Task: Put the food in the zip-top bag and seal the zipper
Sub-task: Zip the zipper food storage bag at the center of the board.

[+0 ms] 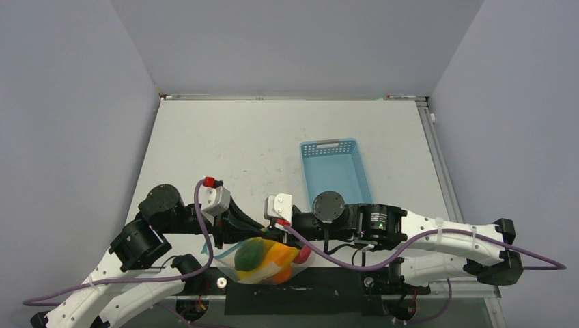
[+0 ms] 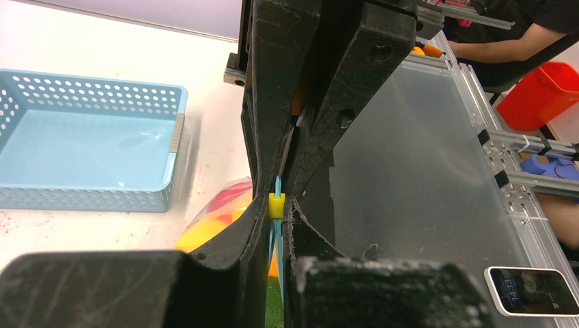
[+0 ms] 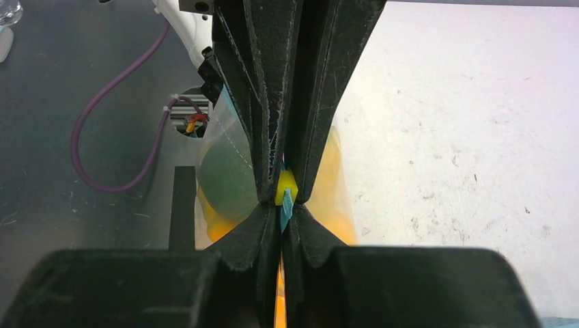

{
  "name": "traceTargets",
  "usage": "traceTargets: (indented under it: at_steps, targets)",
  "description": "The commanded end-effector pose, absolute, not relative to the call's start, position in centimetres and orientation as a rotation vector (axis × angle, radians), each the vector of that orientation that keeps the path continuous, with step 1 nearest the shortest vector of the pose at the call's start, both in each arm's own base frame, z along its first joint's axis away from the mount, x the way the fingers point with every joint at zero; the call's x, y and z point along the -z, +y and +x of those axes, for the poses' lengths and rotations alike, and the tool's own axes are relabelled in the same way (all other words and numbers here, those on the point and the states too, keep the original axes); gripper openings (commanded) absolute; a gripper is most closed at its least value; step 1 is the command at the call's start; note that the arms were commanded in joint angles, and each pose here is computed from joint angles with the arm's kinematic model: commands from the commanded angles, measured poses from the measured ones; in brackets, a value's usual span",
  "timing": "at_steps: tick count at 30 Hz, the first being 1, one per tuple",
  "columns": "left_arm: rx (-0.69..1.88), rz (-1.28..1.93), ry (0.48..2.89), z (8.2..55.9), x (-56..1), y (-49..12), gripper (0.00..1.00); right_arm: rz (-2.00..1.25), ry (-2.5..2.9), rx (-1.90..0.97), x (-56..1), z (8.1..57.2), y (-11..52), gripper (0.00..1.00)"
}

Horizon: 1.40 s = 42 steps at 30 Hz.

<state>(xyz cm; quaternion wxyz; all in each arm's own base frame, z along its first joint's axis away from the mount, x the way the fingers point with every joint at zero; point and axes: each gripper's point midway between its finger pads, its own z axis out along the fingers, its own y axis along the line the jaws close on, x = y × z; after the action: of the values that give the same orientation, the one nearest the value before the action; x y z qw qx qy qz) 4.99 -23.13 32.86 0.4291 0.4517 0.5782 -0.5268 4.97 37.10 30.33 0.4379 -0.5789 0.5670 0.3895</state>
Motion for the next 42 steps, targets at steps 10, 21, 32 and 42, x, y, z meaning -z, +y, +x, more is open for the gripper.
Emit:
traceTargets:
  at_steps: [10,21,32,42]
  targets:
    - [1.314,1.146,1.383,4.6,-34.2,-23.0,0.0,-1.211,1.302,-0.96,-36.7,6.5,34.8,0.05]
    - [1.315,1.146,1.399,5.1,-33.8,-23.6,0.0,-1.142,1.269,-0.989,-38.6,6.7,34.2,0.05]
    - [1.313,1.143,1.414,5.5,-33.4,-23.9,0.0,-1.093,1.244,-1.011,-39.4,6.7,33.9,0.05]
    - [1.332,1.138,1.319,4.5,-36.2,-23.2,0.0,-1.197,1.285,-1.023,-36.2,5.8,35.0,0.05]
